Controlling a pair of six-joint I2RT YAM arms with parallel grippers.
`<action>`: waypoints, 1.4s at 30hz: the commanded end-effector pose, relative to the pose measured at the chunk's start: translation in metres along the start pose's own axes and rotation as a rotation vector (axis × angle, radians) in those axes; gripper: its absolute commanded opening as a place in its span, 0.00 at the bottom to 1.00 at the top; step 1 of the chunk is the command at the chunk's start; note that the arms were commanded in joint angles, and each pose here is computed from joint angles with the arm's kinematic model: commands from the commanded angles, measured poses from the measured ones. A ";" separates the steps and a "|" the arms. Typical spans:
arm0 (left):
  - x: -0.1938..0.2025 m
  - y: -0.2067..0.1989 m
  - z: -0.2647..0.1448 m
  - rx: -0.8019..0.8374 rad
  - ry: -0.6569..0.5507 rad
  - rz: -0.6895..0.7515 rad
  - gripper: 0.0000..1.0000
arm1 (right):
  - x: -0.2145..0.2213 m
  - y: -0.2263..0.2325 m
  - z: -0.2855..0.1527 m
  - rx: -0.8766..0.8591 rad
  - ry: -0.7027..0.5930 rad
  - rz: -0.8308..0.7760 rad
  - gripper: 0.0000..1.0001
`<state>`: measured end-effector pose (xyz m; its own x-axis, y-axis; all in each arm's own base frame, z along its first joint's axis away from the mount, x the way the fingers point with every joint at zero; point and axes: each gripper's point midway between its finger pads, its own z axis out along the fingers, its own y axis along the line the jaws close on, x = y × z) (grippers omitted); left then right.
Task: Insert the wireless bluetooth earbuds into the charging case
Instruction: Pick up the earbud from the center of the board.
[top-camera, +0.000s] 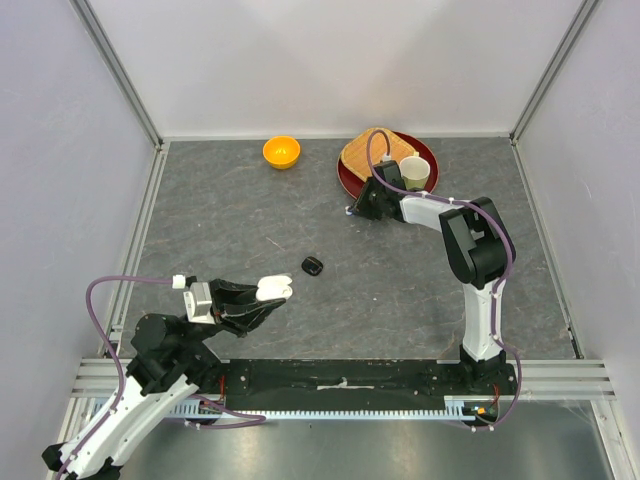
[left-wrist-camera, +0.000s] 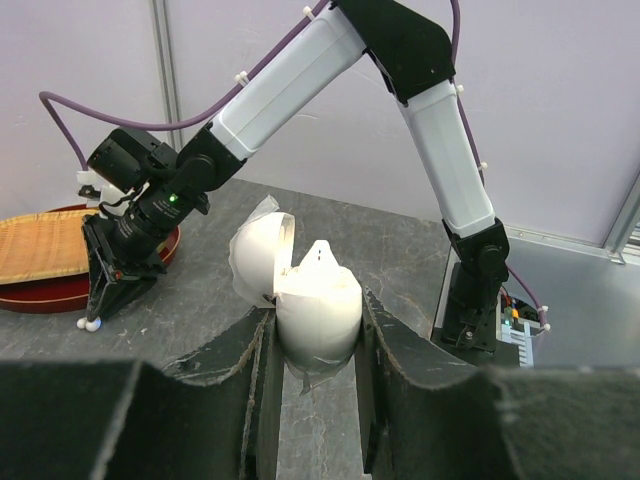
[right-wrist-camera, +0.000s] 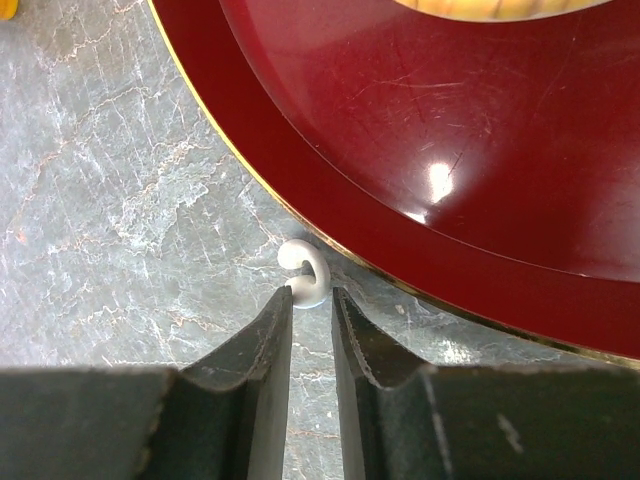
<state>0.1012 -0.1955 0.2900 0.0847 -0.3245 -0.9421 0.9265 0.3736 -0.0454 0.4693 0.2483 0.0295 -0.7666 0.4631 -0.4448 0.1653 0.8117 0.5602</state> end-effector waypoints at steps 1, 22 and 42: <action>-0.014 0.000 0.000 -0.005 -0.024 0.043 0.02 | 0.001 -0.005 0.008 0.010 0.006 0.001 0.28; -0.009 0.005 0.001 -0.027 -0.013 0.039 0.02 | -0.005 0.005 0.015 -0.032 0.004 -0.050 0.27; -0.007 0.008 0.003 -0.037 -0.005 0.030 0.02 | 0.021 0.027 -0.071 -0.096 -0.014 -0.354 0.10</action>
<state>0.1086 -0.1966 0.2820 0.0579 -0.3030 -0.9512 0.9151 0.3970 -0.0708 0.4397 0.2613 0.0536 -0.7914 0.2441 -0.5604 -0.0757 0.8706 0.4862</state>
